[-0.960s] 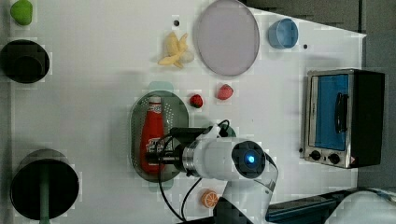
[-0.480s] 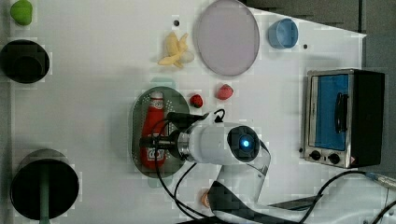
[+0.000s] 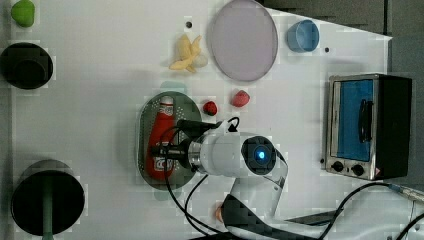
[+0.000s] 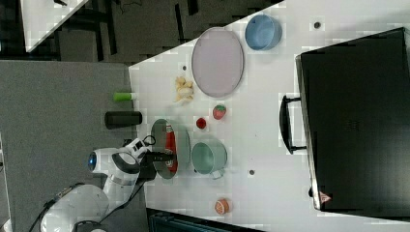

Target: Pick ketchup from strainer and place it on the table

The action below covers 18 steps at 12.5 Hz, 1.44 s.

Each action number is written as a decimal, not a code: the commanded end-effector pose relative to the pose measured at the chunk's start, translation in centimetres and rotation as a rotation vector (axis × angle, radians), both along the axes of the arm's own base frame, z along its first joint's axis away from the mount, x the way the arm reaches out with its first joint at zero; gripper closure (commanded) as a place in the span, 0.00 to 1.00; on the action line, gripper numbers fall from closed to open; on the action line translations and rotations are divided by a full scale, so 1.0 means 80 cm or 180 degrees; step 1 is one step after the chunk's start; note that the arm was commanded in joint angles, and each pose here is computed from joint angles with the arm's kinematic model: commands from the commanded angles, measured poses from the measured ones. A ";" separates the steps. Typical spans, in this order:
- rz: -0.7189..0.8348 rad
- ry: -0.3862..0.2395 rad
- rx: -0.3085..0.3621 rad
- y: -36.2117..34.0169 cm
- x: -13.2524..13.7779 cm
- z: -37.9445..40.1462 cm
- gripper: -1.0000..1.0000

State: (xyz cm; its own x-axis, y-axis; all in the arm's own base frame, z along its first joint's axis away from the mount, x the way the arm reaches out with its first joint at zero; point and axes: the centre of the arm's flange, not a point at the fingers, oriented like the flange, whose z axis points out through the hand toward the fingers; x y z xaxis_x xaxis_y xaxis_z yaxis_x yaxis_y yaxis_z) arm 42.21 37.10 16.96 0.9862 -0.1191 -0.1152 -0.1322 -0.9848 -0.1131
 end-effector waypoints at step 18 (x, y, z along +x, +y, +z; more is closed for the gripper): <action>-0.1032 -0.0015 -0.0219 -0.183 0.206 0.364 0.40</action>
State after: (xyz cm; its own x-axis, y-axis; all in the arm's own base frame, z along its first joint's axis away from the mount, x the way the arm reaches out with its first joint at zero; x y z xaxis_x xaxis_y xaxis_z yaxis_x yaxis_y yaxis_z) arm 55.55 28.45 45.63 0.9108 -0.4049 -0.0813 -0.4094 -0.9111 -0.0490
